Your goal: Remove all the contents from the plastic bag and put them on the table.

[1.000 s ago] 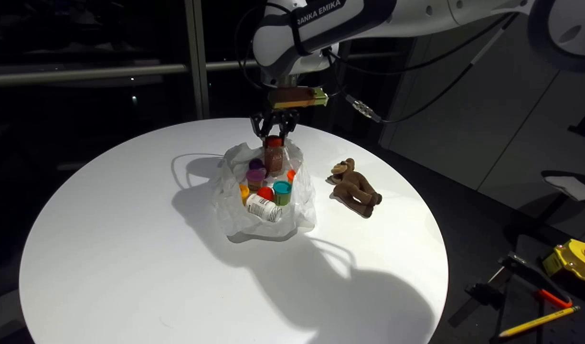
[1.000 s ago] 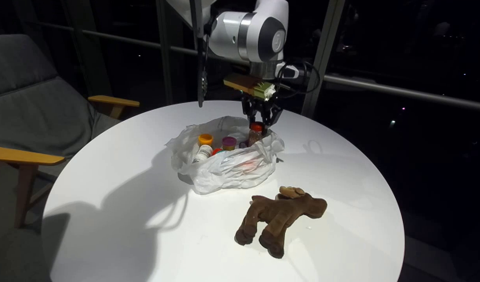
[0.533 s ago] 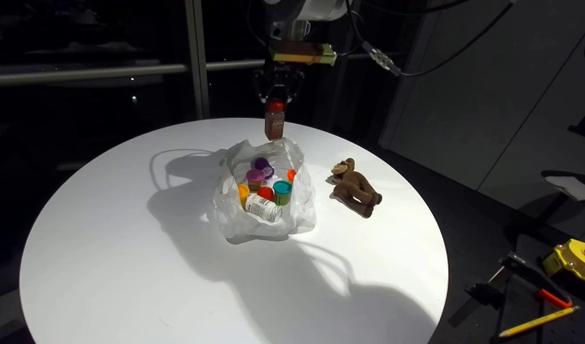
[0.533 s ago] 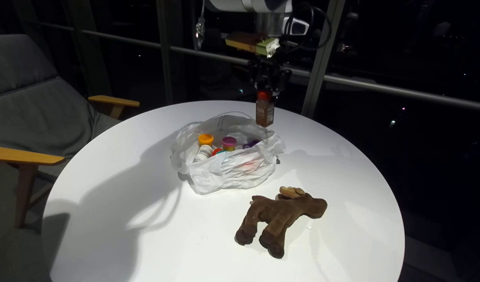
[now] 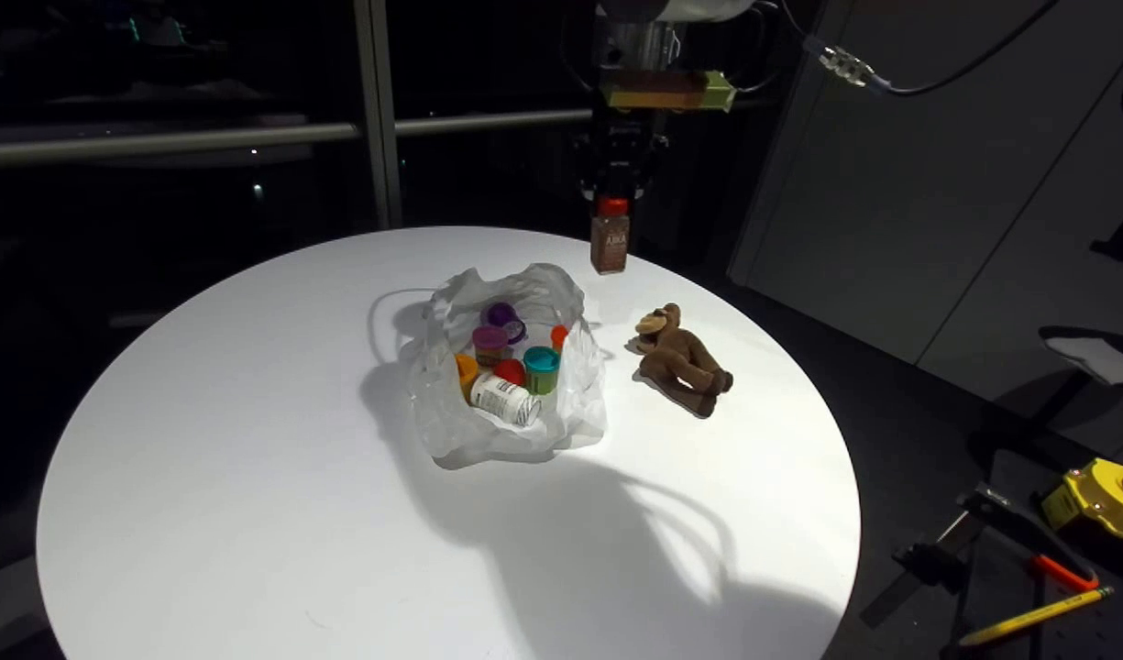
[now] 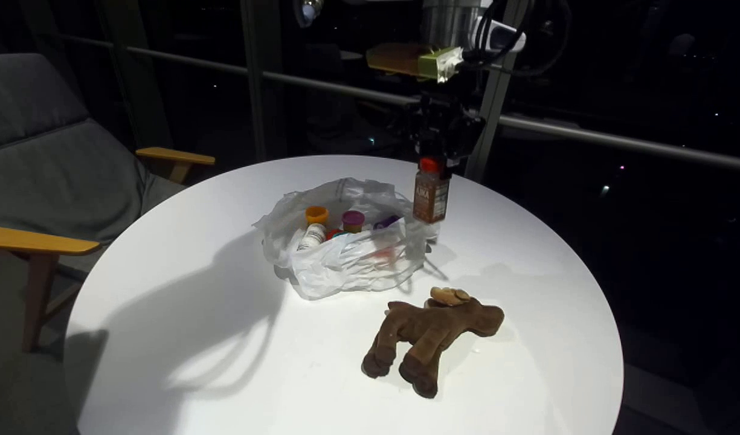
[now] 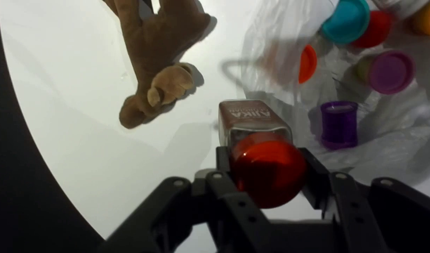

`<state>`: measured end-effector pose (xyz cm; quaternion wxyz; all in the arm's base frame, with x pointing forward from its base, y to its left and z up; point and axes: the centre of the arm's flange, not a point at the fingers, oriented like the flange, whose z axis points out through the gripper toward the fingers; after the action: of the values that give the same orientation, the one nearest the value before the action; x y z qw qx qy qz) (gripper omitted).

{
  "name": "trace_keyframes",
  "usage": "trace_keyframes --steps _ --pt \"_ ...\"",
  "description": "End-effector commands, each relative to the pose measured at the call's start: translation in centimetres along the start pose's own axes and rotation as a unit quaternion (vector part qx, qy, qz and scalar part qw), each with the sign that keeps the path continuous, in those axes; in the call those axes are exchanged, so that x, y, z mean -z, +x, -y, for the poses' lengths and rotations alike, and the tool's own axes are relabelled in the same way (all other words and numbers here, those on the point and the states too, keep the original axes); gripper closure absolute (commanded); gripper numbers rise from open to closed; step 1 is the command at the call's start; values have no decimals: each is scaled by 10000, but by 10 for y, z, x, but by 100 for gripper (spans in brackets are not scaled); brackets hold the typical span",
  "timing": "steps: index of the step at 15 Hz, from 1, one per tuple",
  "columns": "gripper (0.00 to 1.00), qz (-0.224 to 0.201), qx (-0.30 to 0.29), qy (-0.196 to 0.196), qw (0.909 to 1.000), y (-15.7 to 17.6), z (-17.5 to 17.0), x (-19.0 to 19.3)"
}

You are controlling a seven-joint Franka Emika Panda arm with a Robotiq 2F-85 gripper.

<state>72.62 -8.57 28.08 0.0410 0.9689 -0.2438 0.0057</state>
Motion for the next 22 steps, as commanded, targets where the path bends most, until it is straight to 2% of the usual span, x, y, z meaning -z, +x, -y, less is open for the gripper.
trace_keyframes --steps 1,4,6,9,15,22 --pt "76 285 39 64 9996 -48 -27 -48" --pt "76 445 45 243 9987 -64 -30 -88" --pt "76 286 -98 363 9989 -72 -28 -102" --pt "76 -79 -259 305 9992 -80 -29 -118" --pt "76 -218 -394 239 9987 -85 -40 -135" --pt "76 -102 -275 83 9995 -87 -43 -135"
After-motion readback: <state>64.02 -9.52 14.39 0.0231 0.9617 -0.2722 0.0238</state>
